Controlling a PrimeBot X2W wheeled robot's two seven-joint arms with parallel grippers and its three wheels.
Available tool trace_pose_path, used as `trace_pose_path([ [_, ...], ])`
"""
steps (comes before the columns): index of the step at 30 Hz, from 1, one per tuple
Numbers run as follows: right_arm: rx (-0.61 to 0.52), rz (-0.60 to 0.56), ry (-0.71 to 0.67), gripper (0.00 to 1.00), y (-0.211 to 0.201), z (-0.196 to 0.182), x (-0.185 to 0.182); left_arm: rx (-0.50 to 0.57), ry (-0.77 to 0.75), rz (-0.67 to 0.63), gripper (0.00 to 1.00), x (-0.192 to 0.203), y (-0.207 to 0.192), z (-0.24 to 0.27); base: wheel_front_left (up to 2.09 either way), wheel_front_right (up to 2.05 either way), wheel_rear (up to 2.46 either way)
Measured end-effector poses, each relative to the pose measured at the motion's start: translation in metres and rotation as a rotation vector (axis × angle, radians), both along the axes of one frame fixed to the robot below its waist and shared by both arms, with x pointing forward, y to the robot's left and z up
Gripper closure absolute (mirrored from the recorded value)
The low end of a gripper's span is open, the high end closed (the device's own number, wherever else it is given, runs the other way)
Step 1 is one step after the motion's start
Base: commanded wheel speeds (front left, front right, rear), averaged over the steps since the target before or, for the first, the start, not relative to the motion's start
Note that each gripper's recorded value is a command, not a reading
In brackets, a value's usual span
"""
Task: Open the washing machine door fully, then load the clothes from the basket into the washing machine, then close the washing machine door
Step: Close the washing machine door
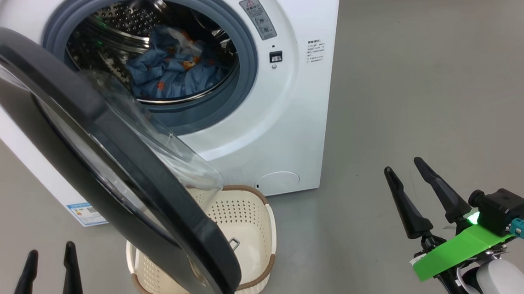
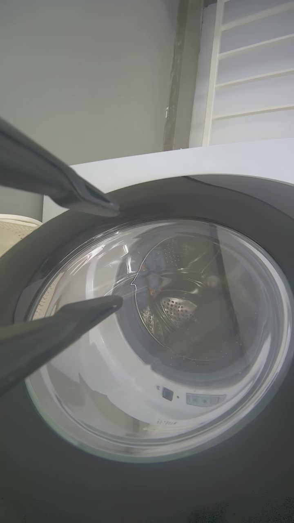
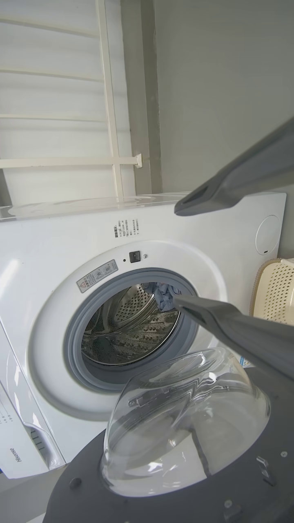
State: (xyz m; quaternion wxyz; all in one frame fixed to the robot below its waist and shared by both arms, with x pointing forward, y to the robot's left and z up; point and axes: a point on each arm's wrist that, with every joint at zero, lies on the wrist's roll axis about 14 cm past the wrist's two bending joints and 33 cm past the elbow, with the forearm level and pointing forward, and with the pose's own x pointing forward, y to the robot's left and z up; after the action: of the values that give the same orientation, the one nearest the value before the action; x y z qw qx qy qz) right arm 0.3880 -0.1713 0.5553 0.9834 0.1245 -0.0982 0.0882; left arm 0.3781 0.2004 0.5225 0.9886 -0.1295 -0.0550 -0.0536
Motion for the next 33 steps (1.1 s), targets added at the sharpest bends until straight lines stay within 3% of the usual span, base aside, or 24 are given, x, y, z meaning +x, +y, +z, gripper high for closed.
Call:
trace_pose_path([
  [17,0.0,0.022,-0.016,0.0,0.008,0.005,0.001,-0.005,-0.03,0.025,0.0,-0.004,0.005,0.008,0.0,0.0,0.0],
  [18,0.0,0.029,-0.02,0.17,0.01,0.006,0.002,-0.007,-0.03,0.029,0.0,-0.005,0.006,0.008,0.0,0.0,0.0],
  [19,0.0,0.037,-0.024,0.47,0.012,0.008,0.002,-0.009,-0.03,0.033,0.0,-0.006,0.007,0.008,0.0,0.0,0.0],
  [20,0.001,0.046,-0.028,0.61,0.015,0.009,0.003,-0.01,-0.03,0.037,0.0,-0.007,0.008,0.008,0.0,0.0,0.0],
  [21,0.001,0.056,-0.033,0.85,0.019,0.011,0.003,-0.012,-0.03,0.042,0.0,-0.008,0.009,0.008,0.0,0.0,0.0],
  [22,0.002,0.068,-0.038,1.0,0.023,0.012,0.004,-0.013,-0.03,0.048,0.0,-0.009,0.01,0.008,0.0,0.0,0.0],
  [28,0.015,0.144,-0.09,1.0,0.049,0.03,0.007,-0.019,-0.031,0.077,0.0,-0.017,0.019,0.008,0.0,0.0,0.0],
  [33,0.031,0.245,-0.205,1.0,0.083,0.069,0.007,-0.023,-0.029,0.106,0.0,-0.025,0.027,0.008,0.0,0.0,0.0],
])
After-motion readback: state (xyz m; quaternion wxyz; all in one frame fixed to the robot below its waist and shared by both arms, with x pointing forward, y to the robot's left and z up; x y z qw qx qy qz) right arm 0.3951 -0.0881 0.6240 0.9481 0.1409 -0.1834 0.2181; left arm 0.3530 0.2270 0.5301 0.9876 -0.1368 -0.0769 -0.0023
